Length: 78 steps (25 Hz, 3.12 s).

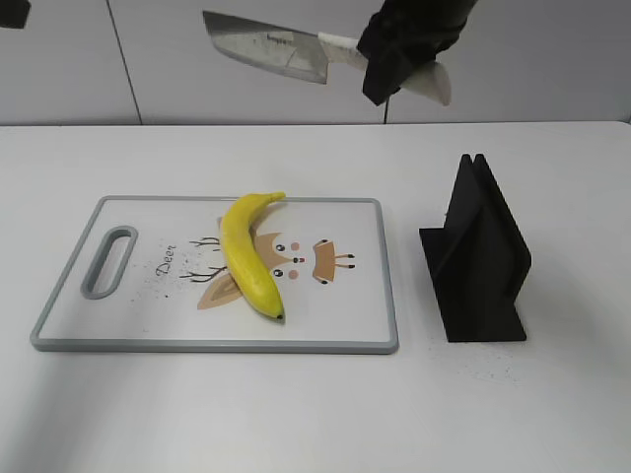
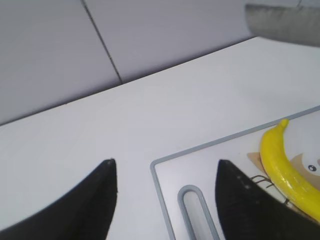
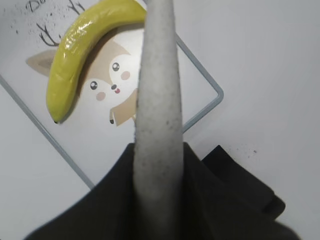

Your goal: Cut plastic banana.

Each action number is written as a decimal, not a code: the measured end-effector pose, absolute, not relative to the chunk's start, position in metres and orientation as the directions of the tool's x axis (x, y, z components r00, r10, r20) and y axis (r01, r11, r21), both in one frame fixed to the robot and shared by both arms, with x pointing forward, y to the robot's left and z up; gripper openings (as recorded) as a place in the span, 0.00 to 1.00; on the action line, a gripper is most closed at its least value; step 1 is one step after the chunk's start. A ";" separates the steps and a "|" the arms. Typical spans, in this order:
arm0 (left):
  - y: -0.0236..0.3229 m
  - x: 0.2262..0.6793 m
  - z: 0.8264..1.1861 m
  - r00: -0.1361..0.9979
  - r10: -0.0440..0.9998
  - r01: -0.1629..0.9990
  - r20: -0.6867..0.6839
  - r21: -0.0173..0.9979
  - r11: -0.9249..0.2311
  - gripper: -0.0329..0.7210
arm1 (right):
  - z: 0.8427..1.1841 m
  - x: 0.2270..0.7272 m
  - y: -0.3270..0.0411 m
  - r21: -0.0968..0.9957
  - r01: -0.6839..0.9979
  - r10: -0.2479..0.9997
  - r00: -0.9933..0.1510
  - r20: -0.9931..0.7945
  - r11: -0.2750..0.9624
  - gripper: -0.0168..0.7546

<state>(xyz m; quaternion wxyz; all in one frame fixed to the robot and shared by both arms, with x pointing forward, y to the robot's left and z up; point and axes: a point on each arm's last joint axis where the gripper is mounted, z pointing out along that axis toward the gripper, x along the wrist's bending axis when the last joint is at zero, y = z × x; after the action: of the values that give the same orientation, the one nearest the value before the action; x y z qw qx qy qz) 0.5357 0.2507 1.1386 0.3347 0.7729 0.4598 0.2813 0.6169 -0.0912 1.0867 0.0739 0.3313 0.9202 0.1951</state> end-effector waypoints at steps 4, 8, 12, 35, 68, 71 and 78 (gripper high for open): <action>0.260 0.519 1.149 0.331 0.936 0.580 0.115 0.758 -0.298 0.83 | 1.106 0.601 -0.099 0.428 0.693 0.749 -0.660 0.055 0.580 0.26; 0.265 0.496 1.166 0.290 0.951 0.582 0.102 0.770 -0.260 0.82 | 1.119 0.576 -0.112 0.419 0.781 0.826 -0.552 0.117 0.462 0.26; 0.271 0.469 1.172 0.274 0.956 0.642 0.108 0.719 -0.266 0.82 | 1.125 0.551 -0.126 0.389 0.849 0.881 -0.445 0.161 0.358 0.26; 0.299 0.265 1.098 0.182 0.975 0.514 0.124 0.834 -0.202 0.82 | 1.105 0.462 -0.188 0.382 0.923 0.988 -0.091 0.128 0.035 0.26; 0.302 0.237 1.056 0.172 0.978 0.439 0.116 0.880 -0.181 0.77 | 1.055 0.468 -0.188 0.382 0.924 0.991 -0.029 0.129 -0.023 0.26; 0.302 0.237 1.056 0.172 0.978 0.439 0.116 0.880 -0.181 0.77 | 1.043 0.474 -0.185 0.346 0.938 0.994 -0.024 0.111 -0.016 0.26; 0.302 0.237 1.056 0.172 0.978 0.439 0.116 0.880 -0.181 0.77 | 1.027 0.482 -0.182 0.297 0.955 0.997 -0.020 0.081 -0.005 0.26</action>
<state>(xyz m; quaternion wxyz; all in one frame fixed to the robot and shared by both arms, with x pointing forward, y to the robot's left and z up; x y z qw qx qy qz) 0.2366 0.3017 1.0556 0.3639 0.6733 0.5262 0.3706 0.4818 -0.1815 1.0266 0.0767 0.6957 0.7013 0.1355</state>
